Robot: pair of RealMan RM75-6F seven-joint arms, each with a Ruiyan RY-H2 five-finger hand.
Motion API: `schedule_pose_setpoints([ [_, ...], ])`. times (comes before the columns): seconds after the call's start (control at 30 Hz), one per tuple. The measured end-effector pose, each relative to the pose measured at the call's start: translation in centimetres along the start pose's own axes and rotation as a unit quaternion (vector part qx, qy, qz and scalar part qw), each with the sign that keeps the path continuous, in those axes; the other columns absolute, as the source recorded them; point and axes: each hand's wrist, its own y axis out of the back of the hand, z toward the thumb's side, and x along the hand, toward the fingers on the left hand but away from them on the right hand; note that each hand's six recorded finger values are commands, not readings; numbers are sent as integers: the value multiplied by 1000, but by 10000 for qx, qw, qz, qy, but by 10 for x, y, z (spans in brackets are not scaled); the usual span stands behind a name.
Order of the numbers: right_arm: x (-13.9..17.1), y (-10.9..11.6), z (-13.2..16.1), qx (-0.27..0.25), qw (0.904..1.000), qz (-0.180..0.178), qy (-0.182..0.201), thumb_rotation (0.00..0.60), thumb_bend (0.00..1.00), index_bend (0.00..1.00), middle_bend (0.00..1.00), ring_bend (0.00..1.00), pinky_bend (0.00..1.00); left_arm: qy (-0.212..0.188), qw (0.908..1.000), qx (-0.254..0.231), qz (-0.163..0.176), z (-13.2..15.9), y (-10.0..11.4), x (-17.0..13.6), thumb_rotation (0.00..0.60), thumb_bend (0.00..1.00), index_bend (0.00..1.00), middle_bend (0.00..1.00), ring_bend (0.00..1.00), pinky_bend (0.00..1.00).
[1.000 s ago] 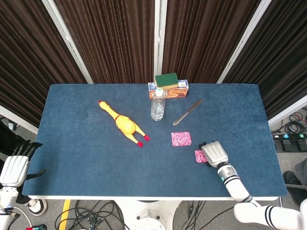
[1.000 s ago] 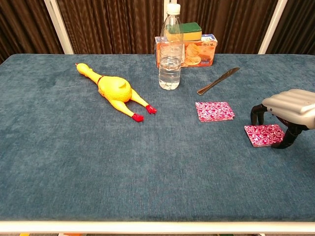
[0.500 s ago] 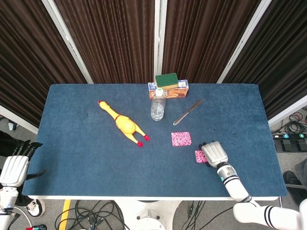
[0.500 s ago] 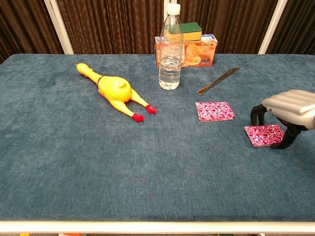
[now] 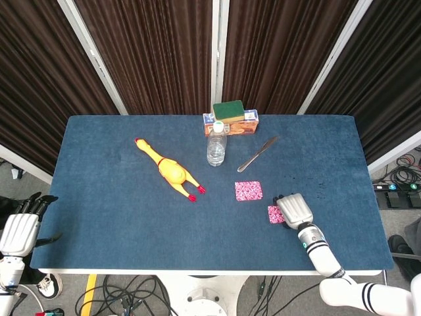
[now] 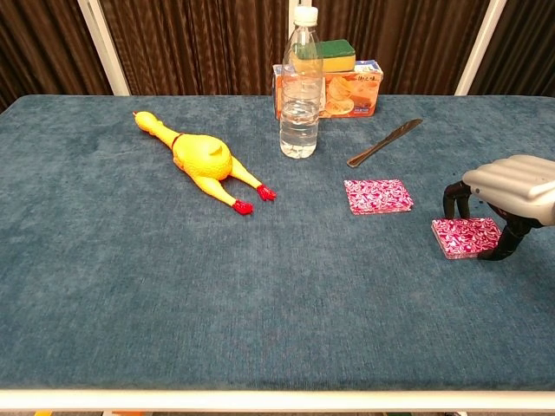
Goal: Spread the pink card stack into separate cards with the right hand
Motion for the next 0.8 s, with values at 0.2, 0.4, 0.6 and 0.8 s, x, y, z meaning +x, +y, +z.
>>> schedule_pose_setpoints([
  [0.2, 1, 3, 0, -37, 10000, -39, 10, 600, 123, 436, 429, 723, 782, -8, 10000, 0, 0, 0, 0, 0, 600, 35, 192, 194, 91, 179],
  [0.4, 2, 10, -3, -86, 9999, -139, -15, 600, 124, 438, 431, 723, 783, -19, 10000, -1, 11, 1, 1, 0, 600, 35, 192, 194, 92, 179],
  [0.6, -3, 24, -14, -162, 9993, -297, -135, 600, 124, 438, 431, 723, 782, -13, 10000, 4, 2, 1, 1, 0, 600, 35, 192, 194, 91, 179],
  [0.8, -16, 32, -30, -91, 9989, -360, -300, 600, 124, 438, 431, 723, 782, 1, 10000, 14, 1, 0, 1, -1, 600, 35, 192, 194, 91, 179],
])
